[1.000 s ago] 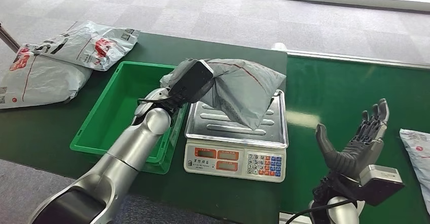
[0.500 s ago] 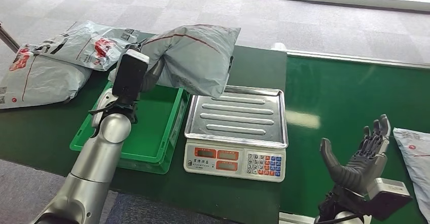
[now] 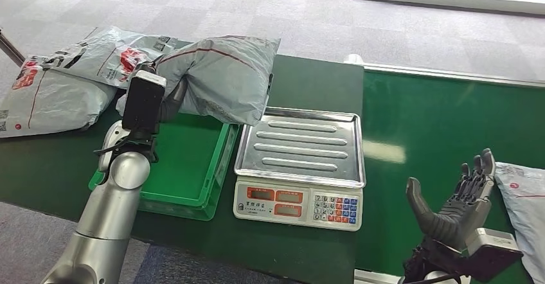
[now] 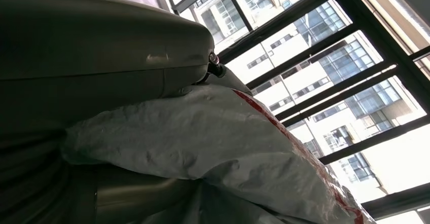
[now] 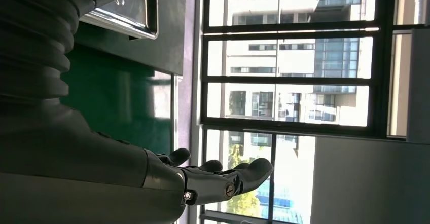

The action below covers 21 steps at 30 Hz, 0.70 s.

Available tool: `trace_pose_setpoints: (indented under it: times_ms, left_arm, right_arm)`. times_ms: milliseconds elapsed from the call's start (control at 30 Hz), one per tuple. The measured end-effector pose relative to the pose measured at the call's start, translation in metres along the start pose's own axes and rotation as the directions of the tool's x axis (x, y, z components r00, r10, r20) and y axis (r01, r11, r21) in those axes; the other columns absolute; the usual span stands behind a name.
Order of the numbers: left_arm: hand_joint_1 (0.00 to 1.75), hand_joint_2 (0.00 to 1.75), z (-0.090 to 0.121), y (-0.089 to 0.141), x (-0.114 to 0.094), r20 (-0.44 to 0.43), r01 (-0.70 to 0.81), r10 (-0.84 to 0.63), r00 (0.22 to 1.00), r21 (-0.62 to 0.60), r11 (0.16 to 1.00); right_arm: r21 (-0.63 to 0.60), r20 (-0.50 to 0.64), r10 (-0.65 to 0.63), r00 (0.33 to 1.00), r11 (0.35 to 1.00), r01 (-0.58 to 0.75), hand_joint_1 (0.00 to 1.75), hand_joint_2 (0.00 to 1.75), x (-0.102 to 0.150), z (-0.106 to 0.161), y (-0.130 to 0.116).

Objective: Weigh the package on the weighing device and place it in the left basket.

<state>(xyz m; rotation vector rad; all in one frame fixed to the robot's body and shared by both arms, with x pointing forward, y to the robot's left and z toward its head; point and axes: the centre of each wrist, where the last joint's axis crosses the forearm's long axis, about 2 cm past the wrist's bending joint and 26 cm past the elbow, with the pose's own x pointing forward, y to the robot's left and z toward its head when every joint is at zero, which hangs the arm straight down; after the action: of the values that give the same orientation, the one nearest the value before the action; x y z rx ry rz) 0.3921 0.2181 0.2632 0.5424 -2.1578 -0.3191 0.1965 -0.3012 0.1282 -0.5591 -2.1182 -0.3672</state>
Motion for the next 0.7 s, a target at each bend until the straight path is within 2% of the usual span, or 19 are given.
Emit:
trace_pose_setpoints:
  times_ms: [33, 100, 133, 167, 300, 500, 700]
  left_arm:
    - [1.29, 1.75, 0.001, 0.002, -0.002, -0.013, 0.011, -0.011, 1.0, 0.013, 1.0]
    - [0.45, 1.75, 0.007, 0.006, -0.007, -0.044, 0.046, -0.044, 0.998, 0.049, 0.998]
    - [0.15, 1.75, 0.011, 0.01, -0.01, -0.059, 0.067, -0.063, 0.996, 0.069, 0.995]
    - [0.0, 1.75, 0.016, 0.013, -0.013, -0.072, 0.089, -0.083, 0.994, 0.088, 0.992]
    - [0.0, 1.75, 0.031, 0.022, -0.024, -0.118, 0.143, -0.128, 0.985, 0.134, 0.981]
    - [0.0, 1.75, 0.048, 0.028, -0.033, -0.178, 0.192, -0.167, 0.97, 0.133, 0.972]
    - [0.0, 1.75, 0.056, 0.036, -0.039, -0.228, 0.226, -0.19, 0.955, 0.146, 0.963]
  right_arm:
    - [0.002, -0.002, -0.001, 1.0, 1.0, 0.001, 0.0, 1.75, 0.0, 0.0, 0.0]
    - [0.009, -0.005, -0.001, 1.0, 1.0, 0.001, 0.0, 1.75, 0.0, 0.001, 0.0]
    - [0.012, -0.006, -0.001, 1.0, 1.0, 0.001, 0.0, 1.75, 0.0, 0.001, 0.0]
    - [0.016, -0.006, 0.0, 1.0, 1.0, 0.001, 0.0, 1.75, 0.0, 0.001, 0.001]
    - [0.023, -0.007, -0.003, 1.0, 1.0, 0.003, 0.0, 1.75, 0.001, 0.0, 0.003]
    - [0.021, -0.009, -0.002, 1.0, 1.0, 0.002, 0.0, 1.75, 0.001, -0.003, 0.007]
    - [0.022, -0.012, -0.003, 1.0, 1.0, 0.003, 0.0, 1.75, 0.001, -0.005, 0.008]
